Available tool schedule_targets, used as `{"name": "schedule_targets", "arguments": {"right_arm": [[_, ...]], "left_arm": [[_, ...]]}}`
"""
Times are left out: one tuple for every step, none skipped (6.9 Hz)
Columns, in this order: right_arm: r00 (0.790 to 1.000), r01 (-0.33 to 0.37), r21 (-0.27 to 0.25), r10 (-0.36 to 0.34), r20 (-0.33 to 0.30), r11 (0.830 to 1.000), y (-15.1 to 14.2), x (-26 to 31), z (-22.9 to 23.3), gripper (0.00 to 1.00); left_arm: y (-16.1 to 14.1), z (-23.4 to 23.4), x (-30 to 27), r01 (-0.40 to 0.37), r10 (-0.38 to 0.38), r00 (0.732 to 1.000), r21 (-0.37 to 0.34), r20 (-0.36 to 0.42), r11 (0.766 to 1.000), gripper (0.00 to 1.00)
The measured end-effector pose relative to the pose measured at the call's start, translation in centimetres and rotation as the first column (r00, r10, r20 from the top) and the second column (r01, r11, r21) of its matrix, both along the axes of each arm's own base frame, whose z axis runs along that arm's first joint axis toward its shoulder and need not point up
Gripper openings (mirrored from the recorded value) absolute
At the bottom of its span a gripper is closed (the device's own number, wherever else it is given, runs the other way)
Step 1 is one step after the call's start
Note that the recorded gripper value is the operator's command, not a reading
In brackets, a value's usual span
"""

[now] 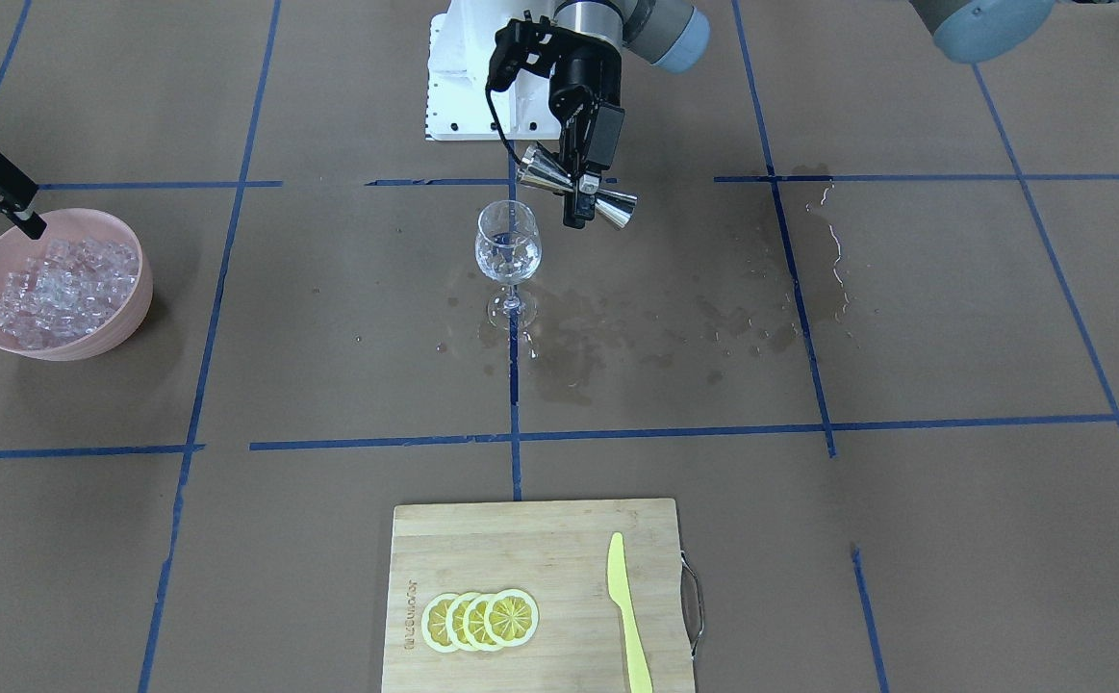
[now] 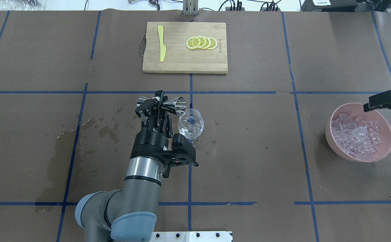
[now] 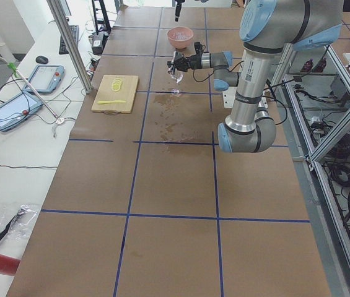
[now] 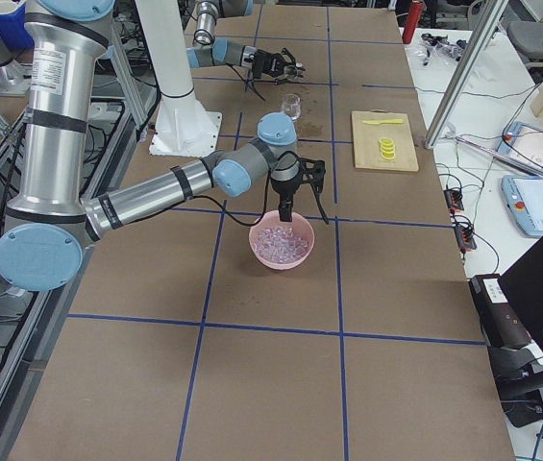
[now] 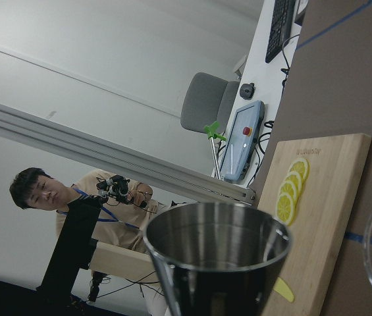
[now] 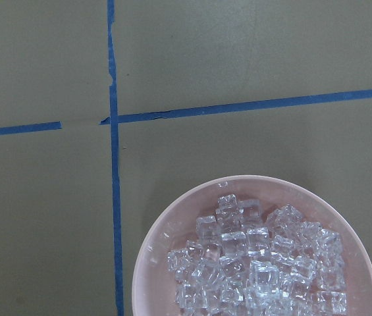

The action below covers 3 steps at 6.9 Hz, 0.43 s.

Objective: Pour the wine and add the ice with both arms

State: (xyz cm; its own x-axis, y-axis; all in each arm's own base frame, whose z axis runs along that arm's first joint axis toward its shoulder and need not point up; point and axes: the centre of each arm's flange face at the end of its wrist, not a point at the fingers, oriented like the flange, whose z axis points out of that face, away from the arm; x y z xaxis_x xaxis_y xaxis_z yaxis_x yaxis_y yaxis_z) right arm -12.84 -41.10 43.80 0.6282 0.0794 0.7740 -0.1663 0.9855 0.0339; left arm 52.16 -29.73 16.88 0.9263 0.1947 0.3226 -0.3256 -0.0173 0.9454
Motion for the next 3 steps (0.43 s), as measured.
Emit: {"name": "schedule_targets", "arguments": {"right_arm": [[1.0, -0.001, 0.003, 0.001, 0.001, 1.0, 0.0, 0.0, -0.2, 1.0], [1.0, -0.001, 0.006, 0.001, 0.003, 1.0, 0.0, 0.0, -0.3, 1.0], [1.0, -0.001, 0.008, 0.001, 0.003, 1.0, 0.0, 0.0, -0.4, 1.0]], "left_arm": [[0.0, 0.4, -0.8, 0.003, -0.003, 0.996, 0.001, -0.095, 1.0, 0.0], [-0.1, 0.5, -1.5, 0.006, -0.006, 0.983, 0.002, -0.185, 1.0, 0.0], [-0.2, 0.9, -2.1, 0.009, -0.01, 0.964, -0.005, -0.266, 1.0, 0.0]]}}
